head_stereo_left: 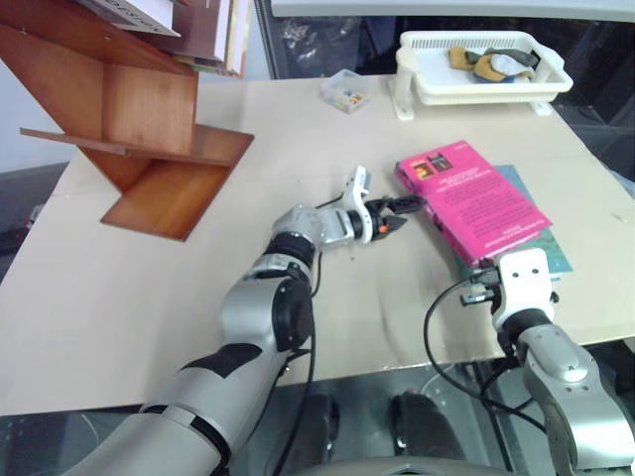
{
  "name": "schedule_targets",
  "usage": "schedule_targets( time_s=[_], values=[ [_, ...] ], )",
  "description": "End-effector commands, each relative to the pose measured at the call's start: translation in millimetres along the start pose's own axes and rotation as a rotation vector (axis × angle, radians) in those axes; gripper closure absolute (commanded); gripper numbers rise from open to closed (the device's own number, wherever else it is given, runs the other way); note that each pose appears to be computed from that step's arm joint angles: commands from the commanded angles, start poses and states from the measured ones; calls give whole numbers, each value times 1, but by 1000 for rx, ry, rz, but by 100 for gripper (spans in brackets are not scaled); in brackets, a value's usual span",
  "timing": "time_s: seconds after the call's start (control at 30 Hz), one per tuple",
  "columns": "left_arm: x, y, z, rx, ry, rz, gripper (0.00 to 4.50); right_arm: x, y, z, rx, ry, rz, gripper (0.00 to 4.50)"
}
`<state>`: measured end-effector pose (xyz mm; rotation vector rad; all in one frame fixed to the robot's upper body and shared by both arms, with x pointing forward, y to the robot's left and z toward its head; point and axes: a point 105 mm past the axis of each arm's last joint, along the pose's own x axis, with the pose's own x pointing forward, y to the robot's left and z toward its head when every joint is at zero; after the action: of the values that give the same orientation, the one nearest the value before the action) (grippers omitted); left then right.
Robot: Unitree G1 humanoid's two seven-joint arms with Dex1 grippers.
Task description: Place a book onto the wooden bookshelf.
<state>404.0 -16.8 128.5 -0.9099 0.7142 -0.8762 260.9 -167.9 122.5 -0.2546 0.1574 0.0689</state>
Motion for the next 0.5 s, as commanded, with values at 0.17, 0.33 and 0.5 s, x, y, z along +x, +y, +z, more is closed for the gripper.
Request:
schedule_targets(
  time_s=[0.17, 0.33, 0.5],
  values=[
    [2, -9, 1, -36, -15, -42, 55, -20, 8, 8, 34, -30, 70, 448],
    [9, -10, -4, -72, -28, -52, 55, -41, 18, 20, 45, -107, 134, 243],
    [17, -13, -8, -83, -38, -60, 55, -44, 25, 42, 63, -246, 123, 2]
  ],
)
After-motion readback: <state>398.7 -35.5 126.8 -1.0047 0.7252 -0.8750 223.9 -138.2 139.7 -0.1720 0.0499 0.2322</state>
